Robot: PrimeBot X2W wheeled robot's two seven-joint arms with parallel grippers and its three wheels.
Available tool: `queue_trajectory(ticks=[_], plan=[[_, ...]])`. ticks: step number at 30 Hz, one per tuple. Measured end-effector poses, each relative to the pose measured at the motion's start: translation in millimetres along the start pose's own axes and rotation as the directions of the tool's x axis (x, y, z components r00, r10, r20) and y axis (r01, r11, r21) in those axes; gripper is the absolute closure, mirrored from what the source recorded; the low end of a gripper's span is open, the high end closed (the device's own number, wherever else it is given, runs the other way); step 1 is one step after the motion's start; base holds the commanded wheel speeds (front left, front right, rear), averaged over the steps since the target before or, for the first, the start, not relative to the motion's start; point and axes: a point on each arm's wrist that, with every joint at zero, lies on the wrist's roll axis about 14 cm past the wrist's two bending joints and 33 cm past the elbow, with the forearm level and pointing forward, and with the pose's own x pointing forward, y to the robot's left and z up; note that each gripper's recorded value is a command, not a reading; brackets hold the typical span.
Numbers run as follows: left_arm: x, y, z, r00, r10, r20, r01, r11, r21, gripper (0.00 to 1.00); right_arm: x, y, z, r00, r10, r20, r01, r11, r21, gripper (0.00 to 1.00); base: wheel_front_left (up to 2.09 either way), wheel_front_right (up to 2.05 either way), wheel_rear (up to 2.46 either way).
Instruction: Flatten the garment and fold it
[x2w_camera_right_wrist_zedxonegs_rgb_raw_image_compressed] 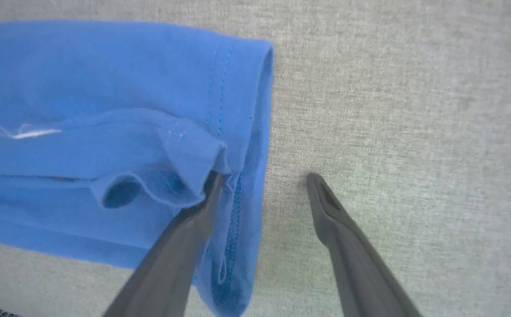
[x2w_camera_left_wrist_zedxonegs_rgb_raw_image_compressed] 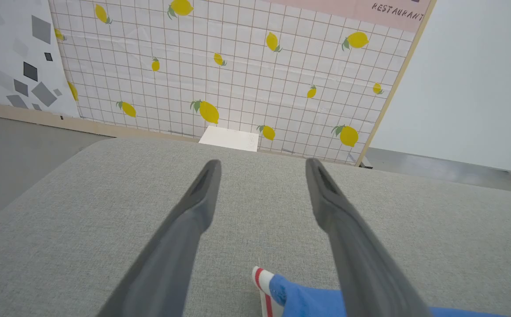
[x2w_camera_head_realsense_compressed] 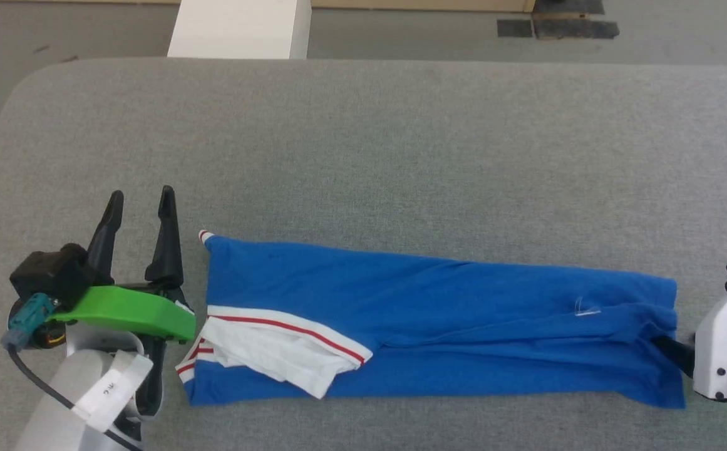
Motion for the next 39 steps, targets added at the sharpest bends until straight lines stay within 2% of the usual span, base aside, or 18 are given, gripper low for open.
queue_trajectory(ticks=[11, 17, 18, 19, 20, 34, 39], plan=[[-4.3, 2.5, -11.8, 1.0, 0.017, -0.018, -0.017, 1.0, -0.005, 0.0, 13.4, 35.4, 6.4, 0.994, 0.104, -0.038, -0.107, 0.992, -0.074, 0.0, 0.0, 0.0, 0.0], [-6.6, 2.5, -9.3, 1.0, 0.017, -0.013, -0.017, 1.0, -0.004, 0.0, 14.0, 39.2, 5.1, 0.992, 0.114, -0.049, -0.118, 0.989, -0.086, 0.0, 0.0, 0.0, 0.0], [-6.6, 2.4, -8.8, 1.0, 0.016, -0.011, -0.016, 1.0, -0.004, 0.0, 14.1, 39.1, 5.0, 0.992, 0.113, -0.051, -0.117, 0.989, -0.087, 0.55, 0.0, 0.0, 0.0], [-6.6, 2.3, -8.6, 1.0, 0.016, -0.011, -0.016, 1.0, -0.003, 0.0, 14.1, 38.5, 5.4, 0.993, 0.111, -0.05, -0.115, 0.989, -0.088, 0.82, 0.0, 0.0, 0.0], [-6.7, 2.2, -8.3, 1.0, 0.015, -0.01, -0.015, 1.0, -0.002, 0.0, 14.1, 36.8, 5.2, 0.993, 0.106, -0.052, -0.11, 0.99, -0.092, 1.0, 0.0, 0.0, 0.0], [-11.3, -1.4, -5.8, 1.0, 0.005, 0.0, -0.005, 1.0, 0.017, 0.0, 10.0, 28.6, 5.4, 0.995, 0.093, -0.037, -0.095, 0.994, -0.047, 1.0, 0.0, 0.0, 0.0], [-12.1, -1.7, -4.7, 1.0, 0.007, 0.004, -0.007, 1.0, 0.015, 0.0, 6.1, 12.2, 8.1, 0.998, 0.053, -0.022, -0.053, 0.998, -0.021, 1.0, 0.0, 0.0, 0.0]])
